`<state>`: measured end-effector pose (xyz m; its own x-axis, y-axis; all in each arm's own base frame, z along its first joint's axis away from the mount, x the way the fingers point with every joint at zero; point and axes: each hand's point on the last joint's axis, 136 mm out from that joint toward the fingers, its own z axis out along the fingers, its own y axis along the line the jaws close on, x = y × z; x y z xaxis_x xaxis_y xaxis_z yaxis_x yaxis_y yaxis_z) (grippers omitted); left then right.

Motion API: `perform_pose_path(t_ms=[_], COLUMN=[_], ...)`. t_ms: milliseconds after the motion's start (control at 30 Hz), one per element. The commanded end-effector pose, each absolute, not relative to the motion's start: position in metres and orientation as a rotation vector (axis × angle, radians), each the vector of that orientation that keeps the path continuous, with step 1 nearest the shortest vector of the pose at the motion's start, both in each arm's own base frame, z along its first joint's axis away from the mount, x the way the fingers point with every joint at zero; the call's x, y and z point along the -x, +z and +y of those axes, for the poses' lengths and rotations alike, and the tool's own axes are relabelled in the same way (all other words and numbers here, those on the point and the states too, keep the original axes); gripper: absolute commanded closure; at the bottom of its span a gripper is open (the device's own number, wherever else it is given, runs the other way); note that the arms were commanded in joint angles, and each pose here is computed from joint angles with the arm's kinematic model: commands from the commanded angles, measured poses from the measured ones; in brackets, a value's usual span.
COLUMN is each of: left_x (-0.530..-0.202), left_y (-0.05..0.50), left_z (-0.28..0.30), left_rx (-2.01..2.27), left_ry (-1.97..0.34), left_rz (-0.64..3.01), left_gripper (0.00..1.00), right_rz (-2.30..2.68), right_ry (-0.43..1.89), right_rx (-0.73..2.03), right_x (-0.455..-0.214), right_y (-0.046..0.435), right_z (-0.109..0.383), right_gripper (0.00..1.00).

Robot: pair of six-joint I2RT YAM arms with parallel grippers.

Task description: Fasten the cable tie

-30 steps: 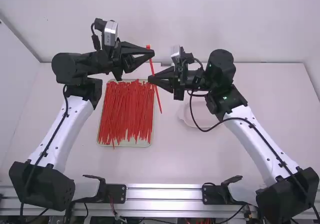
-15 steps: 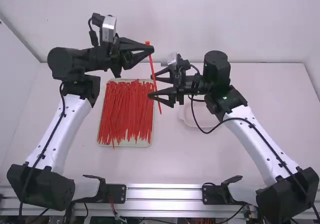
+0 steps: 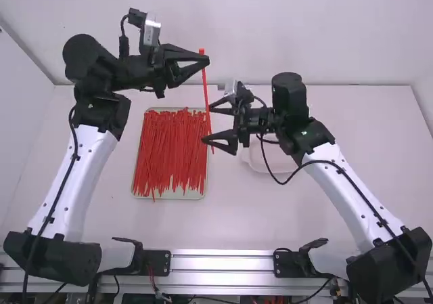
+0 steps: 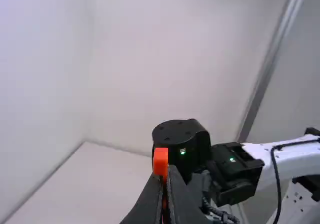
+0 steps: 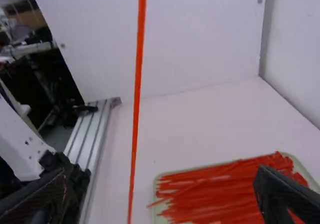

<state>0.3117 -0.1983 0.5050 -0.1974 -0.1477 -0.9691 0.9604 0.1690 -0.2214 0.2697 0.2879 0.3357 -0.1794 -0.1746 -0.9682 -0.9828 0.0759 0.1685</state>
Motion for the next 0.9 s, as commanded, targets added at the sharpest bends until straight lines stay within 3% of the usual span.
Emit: perform_pose_path(t_ms=[0, 333, 633, 867], left_x=[-0.327, -0.369, -0.412, -0.401], left_y=[0.506, 0.454, 0.412, 0.408], left_z=[-0.187, -0.183, -0.178, -0.168], left_rx=[-0.826, -0.719, -0.505, -0.44], left_ry=[-1.163, -1.153, -1.293, -1.498], left_rz=[1.34, 1.53, 1.711, 1.793], left_gripper=[0.98, 0.98, 0.98, 0.98], right_rz=[1.522, 1.545, 1.092, 1.035], right_ry=[1.089, 0.921, 0.894, 0.697], right_rx=[1.168, 1.235, 1.541, 1.615], right_x=[-0.285, -0.301, -0.258, -0.272], right_y=[0.342, 0.316, 0.316, 0.305], right_z=[0.282, 0.249, 0.238, 0.235], right_gripper=[0.01, 0.01, 0.01, 0.01])
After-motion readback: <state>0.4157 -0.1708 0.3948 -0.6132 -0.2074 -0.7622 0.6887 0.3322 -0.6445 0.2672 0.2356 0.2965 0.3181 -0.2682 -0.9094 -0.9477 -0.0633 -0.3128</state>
